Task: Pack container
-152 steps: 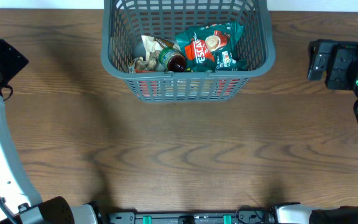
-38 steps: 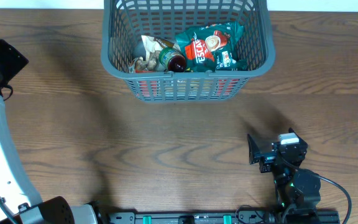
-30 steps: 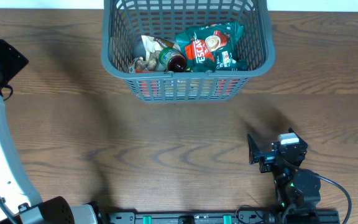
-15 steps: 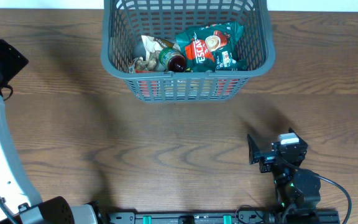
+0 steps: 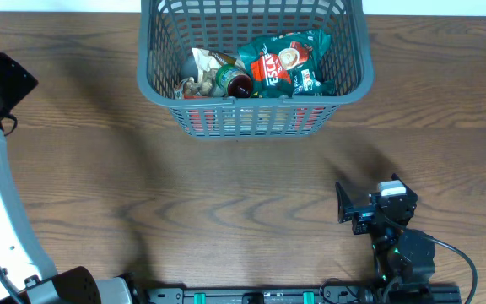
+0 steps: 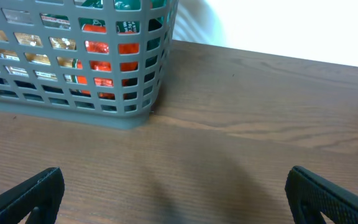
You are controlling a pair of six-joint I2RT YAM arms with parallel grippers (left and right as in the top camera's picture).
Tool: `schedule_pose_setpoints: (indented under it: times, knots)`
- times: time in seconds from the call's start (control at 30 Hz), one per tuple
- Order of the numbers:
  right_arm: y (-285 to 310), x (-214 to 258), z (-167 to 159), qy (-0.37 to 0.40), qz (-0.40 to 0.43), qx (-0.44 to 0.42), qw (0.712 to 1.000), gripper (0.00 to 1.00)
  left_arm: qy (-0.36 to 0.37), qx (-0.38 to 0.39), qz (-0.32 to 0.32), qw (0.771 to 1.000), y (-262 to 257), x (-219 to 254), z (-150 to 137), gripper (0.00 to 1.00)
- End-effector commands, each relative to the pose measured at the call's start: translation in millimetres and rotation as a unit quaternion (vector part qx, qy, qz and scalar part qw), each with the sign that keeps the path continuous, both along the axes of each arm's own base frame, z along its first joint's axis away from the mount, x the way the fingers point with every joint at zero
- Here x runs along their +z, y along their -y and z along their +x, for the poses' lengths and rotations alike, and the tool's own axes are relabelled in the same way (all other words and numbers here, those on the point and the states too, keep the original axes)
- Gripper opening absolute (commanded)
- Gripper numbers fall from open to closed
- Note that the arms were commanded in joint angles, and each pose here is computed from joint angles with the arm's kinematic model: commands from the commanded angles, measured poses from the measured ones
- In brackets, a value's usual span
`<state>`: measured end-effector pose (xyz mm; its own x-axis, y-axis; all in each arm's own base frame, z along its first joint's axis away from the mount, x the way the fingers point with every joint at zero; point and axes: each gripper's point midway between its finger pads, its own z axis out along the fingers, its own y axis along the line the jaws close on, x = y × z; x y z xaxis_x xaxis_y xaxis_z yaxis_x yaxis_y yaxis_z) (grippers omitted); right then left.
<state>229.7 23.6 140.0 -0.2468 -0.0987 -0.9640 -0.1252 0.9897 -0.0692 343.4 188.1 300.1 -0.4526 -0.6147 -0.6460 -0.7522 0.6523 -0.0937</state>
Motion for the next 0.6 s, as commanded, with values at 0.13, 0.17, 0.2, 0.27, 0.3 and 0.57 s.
schedule_pose_setpoints:
  times: [0.13,0.17,0.2,0.27,0.3,0.57]
  knots:
    - [6,-3,1,0.000,0.006,-0.016,1.000,0.99,0.086,0.004,0.044,0.995,3,52,-3,0.99]
    - [6,-3,1,0.000,0.006,-0.016,1.000,0.99,0.103,0.002,0.051,0.993,5,62,-4,0.99]
    - [6,-3,1,0.000,0.006,-0.016,1.000,0.99,0.120,0.000,0.057,0.991,8,73,-6,0.99]
    - [6,-3,1,0.000,0.006,-0.016,1.000,0.99,0.158,-0.004,0.072,0.985,14,97,-14,0.99]
    - [6,-3,1,0.000,0.006,-0.016,1.000,0.99,0.177,-0.007,0.078,0.981,19,110,-21,0.99]
    - [6,-3,1,0.000,0.006,-0.016,1.000,0.99,0.310,0.041,0.042,0.949,53,157,-94,0.99]
